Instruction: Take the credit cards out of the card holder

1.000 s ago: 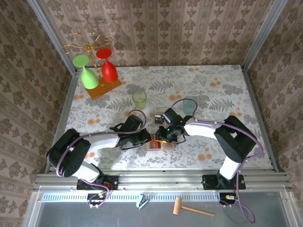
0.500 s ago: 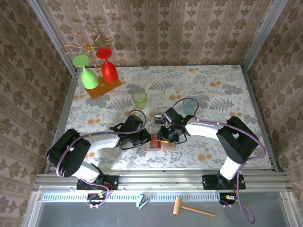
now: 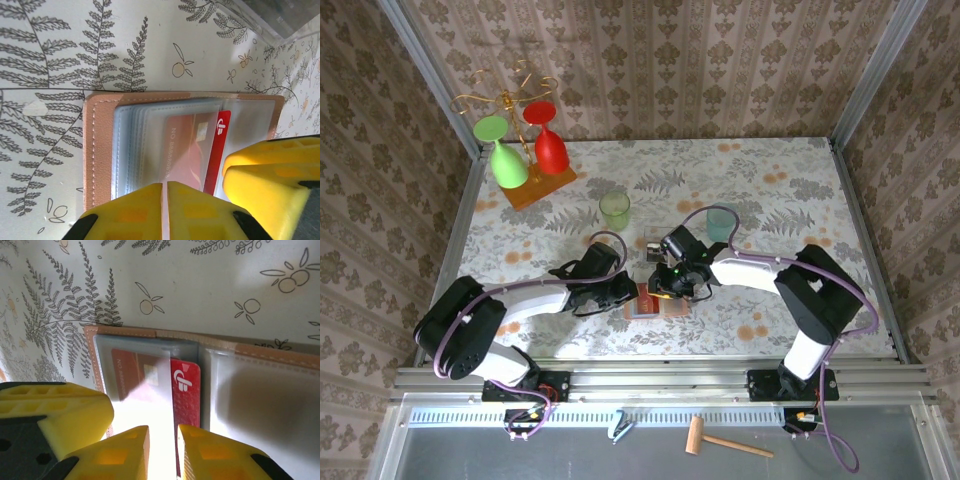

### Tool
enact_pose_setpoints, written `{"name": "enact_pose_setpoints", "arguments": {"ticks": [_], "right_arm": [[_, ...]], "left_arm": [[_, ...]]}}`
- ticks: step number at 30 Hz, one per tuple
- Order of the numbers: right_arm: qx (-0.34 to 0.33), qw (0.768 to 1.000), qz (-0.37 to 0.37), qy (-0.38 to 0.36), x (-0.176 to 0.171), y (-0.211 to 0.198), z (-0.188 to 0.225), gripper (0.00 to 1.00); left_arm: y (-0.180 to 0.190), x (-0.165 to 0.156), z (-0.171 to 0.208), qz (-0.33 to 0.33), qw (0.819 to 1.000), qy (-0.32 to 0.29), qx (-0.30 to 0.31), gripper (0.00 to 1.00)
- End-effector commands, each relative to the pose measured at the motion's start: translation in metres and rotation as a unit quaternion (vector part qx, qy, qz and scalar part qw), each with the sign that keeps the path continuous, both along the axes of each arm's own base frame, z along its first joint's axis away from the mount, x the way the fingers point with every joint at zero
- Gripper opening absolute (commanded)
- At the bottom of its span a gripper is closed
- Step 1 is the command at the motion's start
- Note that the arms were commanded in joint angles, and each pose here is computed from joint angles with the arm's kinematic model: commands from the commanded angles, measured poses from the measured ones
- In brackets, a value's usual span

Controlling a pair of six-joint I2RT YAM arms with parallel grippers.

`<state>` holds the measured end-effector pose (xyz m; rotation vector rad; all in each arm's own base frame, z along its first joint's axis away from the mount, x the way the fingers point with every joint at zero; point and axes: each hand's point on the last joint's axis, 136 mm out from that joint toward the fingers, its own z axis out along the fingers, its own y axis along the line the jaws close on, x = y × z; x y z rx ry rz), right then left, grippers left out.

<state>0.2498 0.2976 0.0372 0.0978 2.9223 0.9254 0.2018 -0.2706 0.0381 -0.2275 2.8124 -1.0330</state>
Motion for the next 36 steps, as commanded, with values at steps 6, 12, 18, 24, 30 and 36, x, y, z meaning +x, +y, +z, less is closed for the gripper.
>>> {"name": "enact_pose_setpoints", "arguments": {"ticks": [6, 12, 18, 24, 30, 36], "right_arm": [[0.0, 1.0, -0.002, 0.013, 0.002, 0.002, -0.006, 0.28], [-0.026, 1.0, -0.004, 0.006, 0.002, -0.008, -0.007, 0.29], [-0.026, 1.0, -0.003, 0.002, 0.003, -0.009, -0.003, 0.3], [-0.024, 1.0, -0.002, -0.001, 0.006, -0.008, 0.001, 0.3], [-0.013, 1.0, -0.001, -0.004, 0.006, -0.005, 0.011, 0.3], [0.002, 1.0, -0.007, -0.018, 0.01, -0.004, 0.027, 0.29]], "left_arm": [[0.004, -0.002, -0.01, -0.007, 1.0, 0.007, 0.02, 0.11], [0.004, -0.002, -0.011, -0.007, 1.0, 0.008, 0.021, 0.11], [0.007, -0.001, -0.013, -0.004, 1.0, 0.009, 0.023, 0.11], [0.007, -0.001, -0.013, -0.005, 1.0, 0.007, 0.022, 0.11], [0.005, 0.001, -0.009, -0.006, 1.0, 0.004, 0.018, 0.11], [-0.003, 0.008, 0.007, -0.023, 1.0, -0.013, 0.016, 0.11]]}}
